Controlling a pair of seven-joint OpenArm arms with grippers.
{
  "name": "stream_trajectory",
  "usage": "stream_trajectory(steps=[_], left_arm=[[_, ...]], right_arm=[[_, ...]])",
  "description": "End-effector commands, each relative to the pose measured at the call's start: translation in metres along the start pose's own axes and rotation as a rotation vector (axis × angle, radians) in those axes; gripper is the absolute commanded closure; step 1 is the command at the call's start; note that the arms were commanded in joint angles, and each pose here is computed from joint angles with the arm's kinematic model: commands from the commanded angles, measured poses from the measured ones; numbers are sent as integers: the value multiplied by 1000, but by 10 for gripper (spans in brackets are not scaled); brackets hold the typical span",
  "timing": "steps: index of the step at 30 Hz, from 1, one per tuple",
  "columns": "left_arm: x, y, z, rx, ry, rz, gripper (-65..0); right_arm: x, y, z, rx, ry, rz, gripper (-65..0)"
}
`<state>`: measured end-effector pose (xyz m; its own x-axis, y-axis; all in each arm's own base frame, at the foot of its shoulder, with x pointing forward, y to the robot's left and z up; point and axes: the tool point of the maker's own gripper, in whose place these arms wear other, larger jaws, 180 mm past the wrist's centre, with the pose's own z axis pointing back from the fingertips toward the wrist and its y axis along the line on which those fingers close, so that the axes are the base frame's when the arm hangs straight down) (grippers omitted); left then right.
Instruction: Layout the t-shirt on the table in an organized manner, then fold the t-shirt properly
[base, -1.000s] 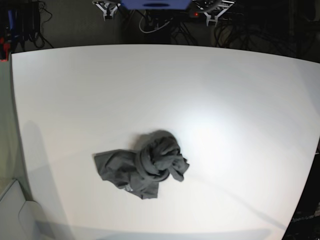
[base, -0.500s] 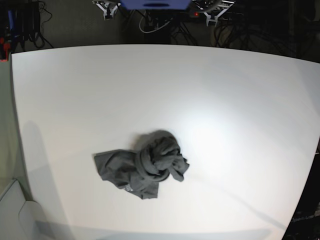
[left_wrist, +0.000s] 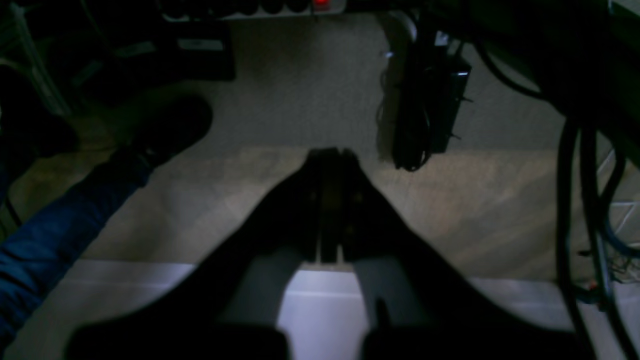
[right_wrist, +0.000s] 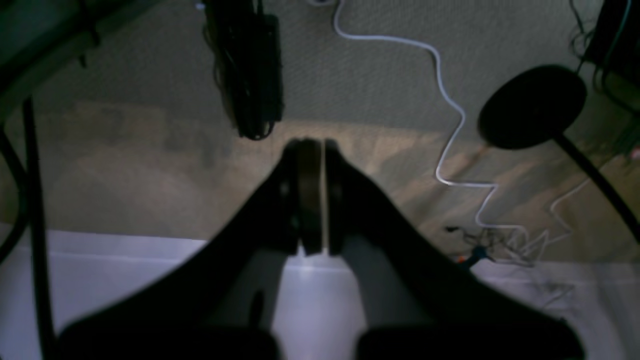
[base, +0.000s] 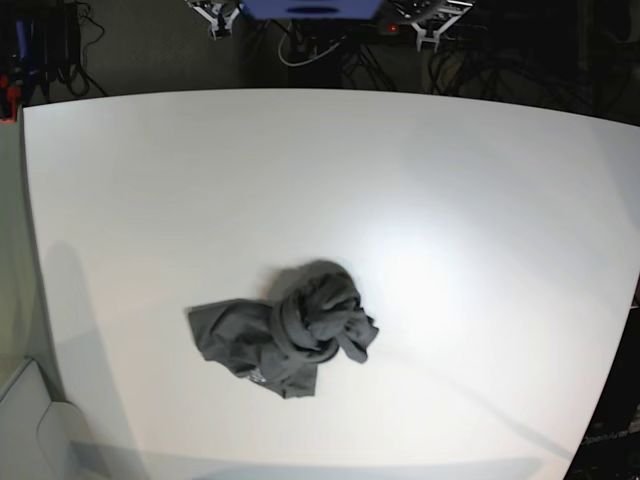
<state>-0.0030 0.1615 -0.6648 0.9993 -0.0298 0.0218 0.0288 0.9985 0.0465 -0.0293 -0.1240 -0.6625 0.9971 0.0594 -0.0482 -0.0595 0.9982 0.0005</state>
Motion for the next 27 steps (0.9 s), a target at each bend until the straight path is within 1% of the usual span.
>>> stream_trajectory(steps=[1,3,4,6,9,11,16,19,21,24,27], left_arm=[[-10,10,1,18,14,-2,0],[-4,12,1,20,-8,-3,0],[-11,12,1,19,-10,-6,0],[-13,14,3,22,-37,-11,0],[-9,21,9,29,-91,-21,0],[-10,18,13,23,-118,-25,0],[-11,11,26,8,-187,-33,0],[-11,8,38,-1,-236,-40,0],[-10,15,49,6,-273,-53,0],[-2,13,72,-2,-349,-69,0],[9,17,94,-4,-420,-88,0]], right_arm=[[-8,-2,1,4,-7,2,0],[-1,-4,7,1,-64,5,0],[-2,-9,10,-8,-83,9,0],[2,-10,18,-9,-121,12,0],[6,-9,31,-8,-164,15,0],[9,-16,39,-20,-188,23,0],[16,-20,59,-28,-261,23,0],[18,-31,74,-45,-303,39,0],[21,-31,82,-45,-329,43,0],[30,-50,100,-78,-384,46,0],[42,-54,123,-56,-450,48,0]])
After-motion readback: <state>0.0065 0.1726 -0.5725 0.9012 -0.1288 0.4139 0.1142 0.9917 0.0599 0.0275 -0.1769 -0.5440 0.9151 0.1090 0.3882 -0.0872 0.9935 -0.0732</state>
